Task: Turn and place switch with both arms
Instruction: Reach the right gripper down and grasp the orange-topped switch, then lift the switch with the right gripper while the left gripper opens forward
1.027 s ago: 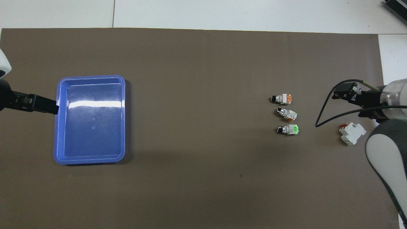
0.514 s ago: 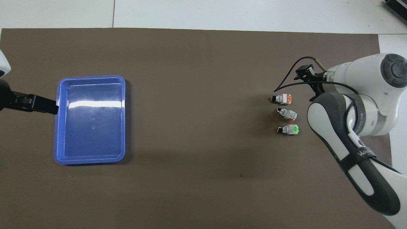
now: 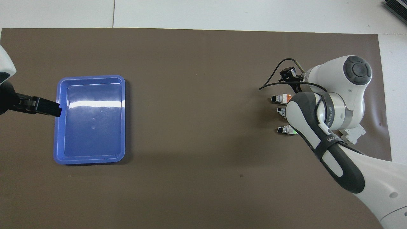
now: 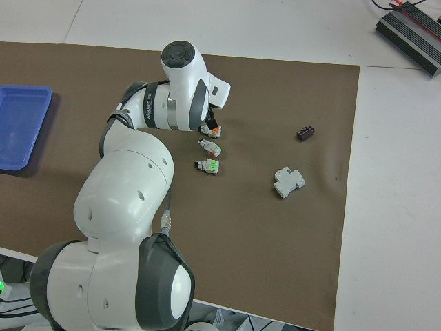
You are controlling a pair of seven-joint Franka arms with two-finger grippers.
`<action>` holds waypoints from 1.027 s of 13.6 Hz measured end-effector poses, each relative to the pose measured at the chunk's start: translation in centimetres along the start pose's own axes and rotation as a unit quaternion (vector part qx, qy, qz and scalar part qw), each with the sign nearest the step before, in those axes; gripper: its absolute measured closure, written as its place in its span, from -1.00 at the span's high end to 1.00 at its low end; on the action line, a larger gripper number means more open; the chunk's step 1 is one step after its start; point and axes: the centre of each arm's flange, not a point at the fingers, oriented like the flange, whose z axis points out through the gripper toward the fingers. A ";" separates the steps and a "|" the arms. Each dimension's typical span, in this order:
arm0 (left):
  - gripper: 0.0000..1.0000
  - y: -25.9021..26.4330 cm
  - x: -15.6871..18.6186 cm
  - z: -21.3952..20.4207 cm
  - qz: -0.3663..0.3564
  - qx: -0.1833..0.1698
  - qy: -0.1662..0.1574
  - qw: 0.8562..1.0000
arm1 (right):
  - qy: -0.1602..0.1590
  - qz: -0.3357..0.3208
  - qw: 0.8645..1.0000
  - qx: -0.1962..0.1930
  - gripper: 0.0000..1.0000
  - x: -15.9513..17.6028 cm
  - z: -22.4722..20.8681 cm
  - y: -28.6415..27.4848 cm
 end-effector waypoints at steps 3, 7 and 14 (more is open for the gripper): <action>1.00 0.1 0.0 0.0 0.001 0.000 -0.001 1.000 | -0.007 0.020 1.000 -0.015 0.98 0.1 2.1 0.7; 1.00 0.4 -0.2 0.6 0.004 0.000 -0.009 1.000 | -0.022 0.043 0.999 -0.014 0.97 0.3 4.0 1.5; 1.00 1.4 -0.5 0.4 0.012 0.001 -0.008 1.000 | -0.040 0.071 0.997 0.000 -0.15 0.4 4.0 1.6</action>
